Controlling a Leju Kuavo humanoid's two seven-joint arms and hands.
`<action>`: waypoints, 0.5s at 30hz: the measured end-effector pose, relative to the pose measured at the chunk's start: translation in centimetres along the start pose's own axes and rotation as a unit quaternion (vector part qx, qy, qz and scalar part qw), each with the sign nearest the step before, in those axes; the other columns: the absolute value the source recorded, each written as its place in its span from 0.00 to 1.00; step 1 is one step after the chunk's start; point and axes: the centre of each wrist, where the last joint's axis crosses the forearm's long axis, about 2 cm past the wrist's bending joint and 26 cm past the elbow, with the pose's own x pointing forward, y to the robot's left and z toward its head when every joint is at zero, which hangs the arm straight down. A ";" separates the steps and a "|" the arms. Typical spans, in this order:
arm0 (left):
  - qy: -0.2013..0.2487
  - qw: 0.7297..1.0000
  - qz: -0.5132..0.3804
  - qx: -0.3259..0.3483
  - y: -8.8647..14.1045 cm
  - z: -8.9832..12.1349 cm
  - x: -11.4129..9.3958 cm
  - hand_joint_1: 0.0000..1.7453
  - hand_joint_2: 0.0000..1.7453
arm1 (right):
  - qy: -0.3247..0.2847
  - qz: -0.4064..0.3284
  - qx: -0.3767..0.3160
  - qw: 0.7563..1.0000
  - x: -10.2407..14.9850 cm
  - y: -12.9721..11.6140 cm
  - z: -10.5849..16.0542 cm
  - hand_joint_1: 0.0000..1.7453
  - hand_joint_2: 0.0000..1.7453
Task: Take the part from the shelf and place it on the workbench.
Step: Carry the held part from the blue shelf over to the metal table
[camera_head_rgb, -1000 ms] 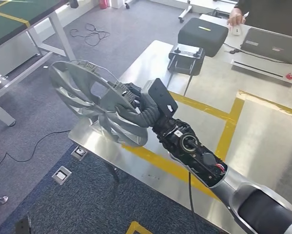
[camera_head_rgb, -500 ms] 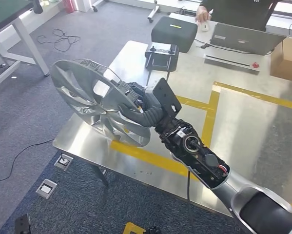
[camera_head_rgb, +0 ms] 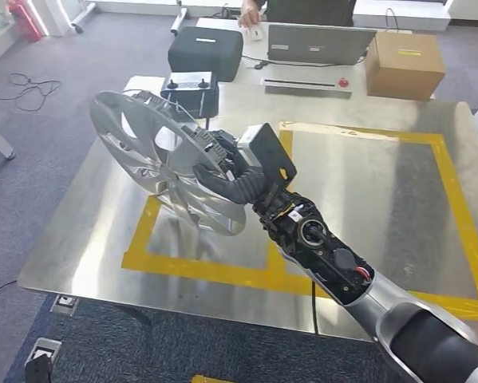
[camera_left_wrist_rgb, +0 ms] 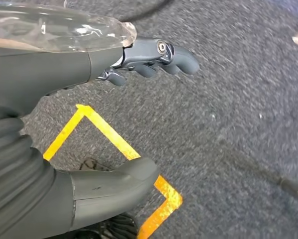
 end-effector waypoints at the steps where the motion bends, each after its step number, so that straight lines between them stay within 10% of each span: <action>1: 0.000 1.000 0.000 0.000 0.0 0.0 0.0 0.00 1.00 | 0.000 0.000 0.000 1.000 0.0 0.0 0.0 1.00 1.00; 15: -0.004 1.000 0.002 -0.001 -0.2 0.0 0.4 0.00 1.00 | -0.001 -0.002 -0.005 1.000 0.0 -0.1 0.0 1.00 1.00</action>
